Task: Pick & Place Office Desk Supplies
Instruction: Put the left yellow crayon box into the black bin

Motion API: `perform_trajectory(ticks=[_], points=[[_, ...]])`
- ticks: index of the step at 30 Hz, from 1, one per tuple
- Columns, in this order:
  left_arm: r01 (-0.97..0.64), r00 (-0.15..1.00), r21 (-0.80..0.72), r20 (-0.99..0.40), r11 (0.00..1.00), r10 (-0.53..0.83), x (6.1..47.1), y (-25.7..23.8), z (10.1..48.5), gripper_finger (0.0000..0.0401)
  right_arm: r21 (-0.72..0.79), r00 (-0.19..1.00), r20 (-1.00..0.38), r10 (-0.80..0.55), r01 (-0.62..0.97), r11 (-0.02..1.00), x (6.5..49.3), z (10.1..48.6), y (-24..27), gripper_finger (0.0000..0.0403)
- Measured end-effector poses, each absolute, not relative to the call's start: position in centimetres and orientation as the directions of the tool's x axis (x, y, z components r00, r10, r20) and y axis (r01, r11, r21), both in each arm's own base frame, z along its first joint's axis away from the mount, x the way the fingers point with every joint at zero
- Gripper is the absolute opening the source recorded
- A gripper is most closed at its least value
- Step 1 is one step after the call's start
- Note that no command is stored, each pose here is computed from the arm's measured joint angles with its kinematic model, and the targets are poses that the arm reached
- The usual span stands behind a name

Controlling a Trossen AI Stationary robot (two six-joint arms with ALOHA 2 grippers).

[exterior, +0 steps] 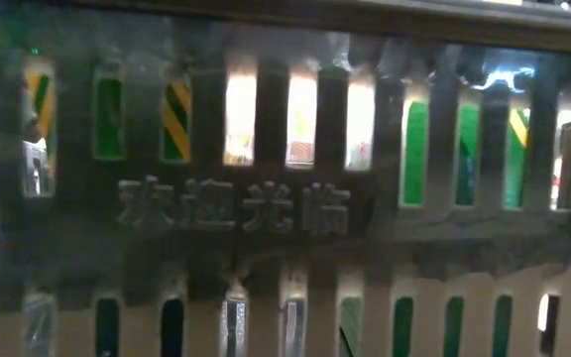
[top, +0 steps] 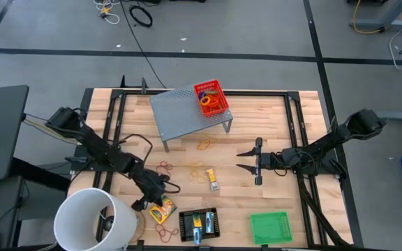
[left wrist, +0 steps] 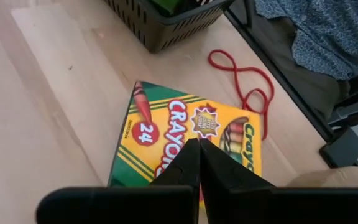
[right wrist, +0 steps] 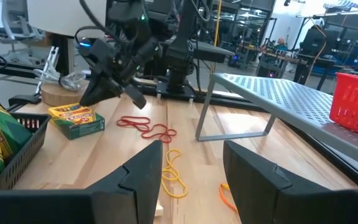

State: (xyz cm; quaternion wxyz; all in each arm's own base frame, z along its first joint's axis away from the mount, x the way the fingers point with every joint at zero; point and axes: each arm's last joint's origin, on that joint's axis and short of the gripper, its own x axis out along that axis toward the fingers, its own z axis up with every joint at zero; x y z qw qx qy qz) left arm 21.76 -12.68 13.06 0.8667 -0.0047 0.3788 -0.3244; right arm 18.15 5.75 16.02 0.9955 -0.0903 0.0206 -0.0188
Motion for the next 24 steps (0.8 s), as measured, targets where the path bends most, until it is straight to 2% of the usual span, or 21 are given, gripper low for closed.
perform_trajectory(ticks=[10,24], points=[[0.511,0.519,-0.242,-0.679,0.825,-0.520,22.4,-12.8,11.7,0.0001,-0.181,0.998,-0.038,-0.041,0.033,0.983,18.2,16.0,5.7,0.0176],[0.213,0.699,-0.041,-0.692,0.976,-0.181,23.8,-10.1,11.5,0.0001,-0.181,0.998,-0.038,-0.040,0.032,0.983,18.2,16.0,5.7,0.0176]])
